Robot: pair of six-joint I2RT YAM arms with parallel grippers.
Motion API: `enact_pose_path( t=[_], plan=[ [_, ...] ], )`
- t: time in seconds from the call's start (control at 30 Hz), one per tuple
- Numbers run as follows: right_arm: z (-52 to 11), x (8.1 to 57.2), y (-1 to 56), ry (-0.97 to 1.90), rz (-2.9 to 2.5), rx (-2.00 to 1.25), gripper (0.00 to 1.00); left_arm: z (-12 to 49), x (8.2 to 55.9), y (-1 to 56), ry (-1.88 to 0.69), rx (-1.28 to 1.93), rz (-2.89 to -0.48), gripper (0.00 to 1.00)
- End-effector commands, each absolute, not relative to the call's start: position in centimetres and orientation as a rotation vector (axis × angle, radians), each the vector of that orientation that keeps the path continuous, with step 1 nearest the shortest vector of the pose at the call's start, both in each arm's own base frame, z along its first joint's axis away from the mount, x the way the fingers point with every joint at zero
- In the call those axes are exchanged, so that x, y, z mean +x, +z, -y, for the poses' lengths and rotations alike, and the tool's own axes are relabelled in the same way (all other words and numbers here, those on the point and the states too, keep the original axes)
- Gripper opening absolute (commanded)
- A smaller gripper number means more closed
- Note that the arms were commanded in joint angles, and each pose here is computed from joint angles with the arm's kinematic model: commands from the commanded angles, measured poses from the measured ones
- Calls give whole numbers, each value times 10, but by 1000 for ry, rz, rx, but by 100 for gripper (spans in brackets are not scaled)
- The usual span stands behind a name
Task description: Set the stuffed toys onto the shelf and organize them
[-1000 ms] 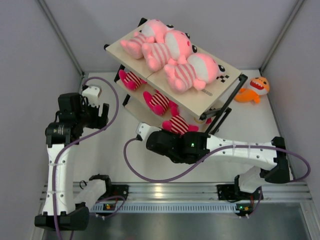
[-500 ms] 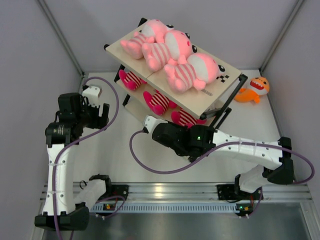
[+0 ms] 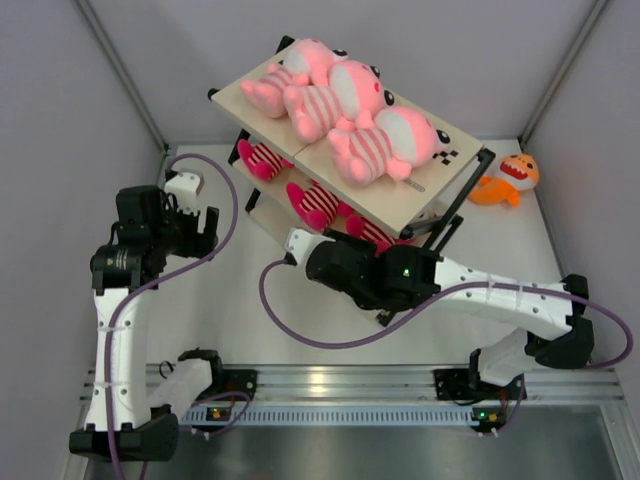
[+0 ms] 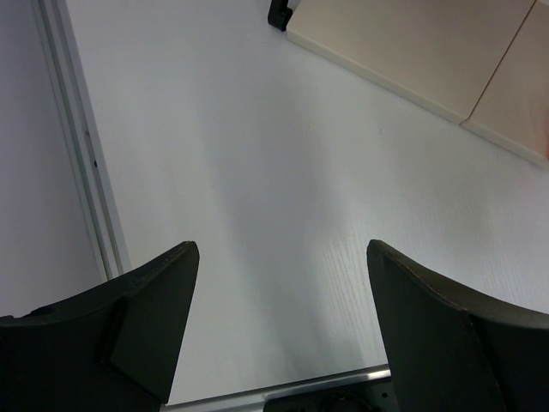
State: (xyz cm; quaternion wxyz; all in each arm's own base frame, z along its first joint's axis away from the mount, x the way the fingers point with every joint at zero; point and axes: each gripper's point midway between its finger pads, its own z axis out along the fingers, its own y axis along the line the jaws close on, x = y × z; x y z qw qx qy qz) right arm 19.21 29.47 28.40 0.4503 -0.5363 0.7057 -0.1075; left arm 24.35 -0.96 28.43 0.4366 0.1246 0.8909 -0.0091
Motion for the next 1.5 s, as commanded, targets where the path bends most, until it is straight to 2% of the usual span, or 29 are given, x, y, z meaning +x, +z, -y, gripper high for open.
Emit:
enact_pose_path(
  t=[0.0,0.03,0.07,0.17,0.3,0.4,0.5,0.6,0.63,0.73,0.9,1.03,1.07,1.1,1.13,1.17,1.23,1.27,1.47],
  plan=[
    [-323,168,314,-139,-1644,-1370,56,11,247,298,-33,300,-2148,85],
    [-331,162,327,-87,-1612,-1367,63,11,247,298,-31,299,-2147,85],
    [-344,148,333,-20,-1564,-1407,74,11,247,297,-31,304,-2149,85],
    [-364,124,361,114,-1463,-1444,85,11,247,298,-33,304,-2147,86],
    [-383,86,403,349,-1322,-1501,94,10,247,297,-28,299,-2148,86],
    [-375,78,468,503,-1208,-1382,99,11,246,296,-29,301,-2151,86],
    [-352,83,537,610,-1116,-1207,99,13,247,296,-43,308,-2150,86],
    [-320,106,591,638,-1092,-984,99,13,247,297,-47,303,-2149,86],
    [-305,128,610,634,-1110,-844,98,12,247,297,-44,302,-2147,86],
    [-249,189,638,516,-1168,-544,93,15,245,297,-61,306,-2144,86],
    [-159,245,669,368,-1168,-143,84,16,245,295,-76,306,-2147,86],
    [-76,297,664,169,-1194,127,81,19,243,295,-96,314,-2142,86],
    [-77,316,655,201,-1221,113,82,19,243,295,-97,313,-2142,86],
    [-66,332,636,200,-1288,128,82,20,243,293,-99,316,-2147,86],
    [-18,353,623,176,-1309,267,82,20,243,293,-99,321,-2145,86],
    [-13,374,602,227,-1375,252,81,20,242,293,-100,320,-2145,86],
    [52,402,554,149,-1458,404,78,20,242,290,-99,325,-2150,86],
    [66,417,521,127,-1523,436,78,19,242,290,-95,321,-2151,86],
    [137,460,422,112,-1684,577,84,16,245,290,-77,321,-2157,85]
  ],
)
